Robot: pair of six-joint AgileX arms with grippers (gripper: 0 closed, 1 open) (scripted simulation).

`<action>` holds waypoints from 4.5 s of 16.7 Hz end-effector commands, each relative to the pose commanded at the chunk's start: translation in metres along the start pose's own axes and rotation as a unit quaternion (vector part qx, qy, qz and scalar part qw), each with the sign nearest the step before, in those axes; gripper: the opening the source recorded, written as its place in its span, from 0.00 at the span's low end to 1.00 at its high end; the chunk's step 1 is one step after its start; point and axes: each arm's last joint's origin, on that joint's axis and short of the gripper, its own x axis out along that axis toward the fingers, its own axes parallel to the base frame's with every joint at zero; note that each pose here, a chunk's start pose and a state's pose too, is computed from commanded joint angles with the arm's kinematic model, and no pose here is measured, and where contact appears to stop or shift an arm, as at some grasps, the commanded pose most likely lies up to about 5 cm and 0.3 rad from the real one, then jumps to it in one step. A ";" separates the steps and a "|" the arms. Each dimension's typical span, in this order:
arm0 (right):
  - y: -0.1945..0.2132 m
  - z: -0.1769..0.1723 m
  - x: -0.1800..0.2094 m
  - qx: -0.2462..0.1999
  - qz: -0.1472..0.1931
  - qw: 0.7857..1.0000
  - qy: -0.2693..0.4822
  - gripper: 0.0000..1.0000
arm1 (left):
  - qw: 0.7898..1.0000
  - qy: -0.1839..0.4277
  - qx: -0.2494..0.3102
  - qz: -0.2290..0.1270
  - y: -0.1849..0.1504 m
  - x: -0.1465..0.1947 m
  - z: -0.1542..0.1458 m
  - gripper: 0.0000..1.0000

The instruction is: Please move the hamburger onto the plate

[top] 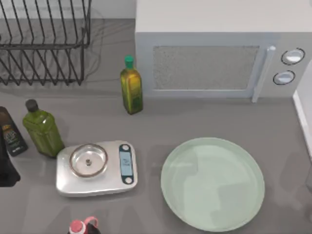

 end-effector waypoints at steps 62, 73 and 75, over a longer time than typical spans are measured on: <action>0.063 0.220 -0.024 0.491 -0.004 0.871 0.003 0.38 | 1.000 0.000 0.000 0.000 0.000 0.000 0.000 1.00; 0.063 0.220 -0.024 0.491 -0.004 0.871 0.003 1.00 | 1.000 0.000 0.000 0.000 0.000 0.000 0.000 1.00; 0.063 0.220 -0.024 0.491 -0.004 0.871 0.003 1.00 | 1.000 0.000 0.000 0.000 0.000 0.000 0.000 1.00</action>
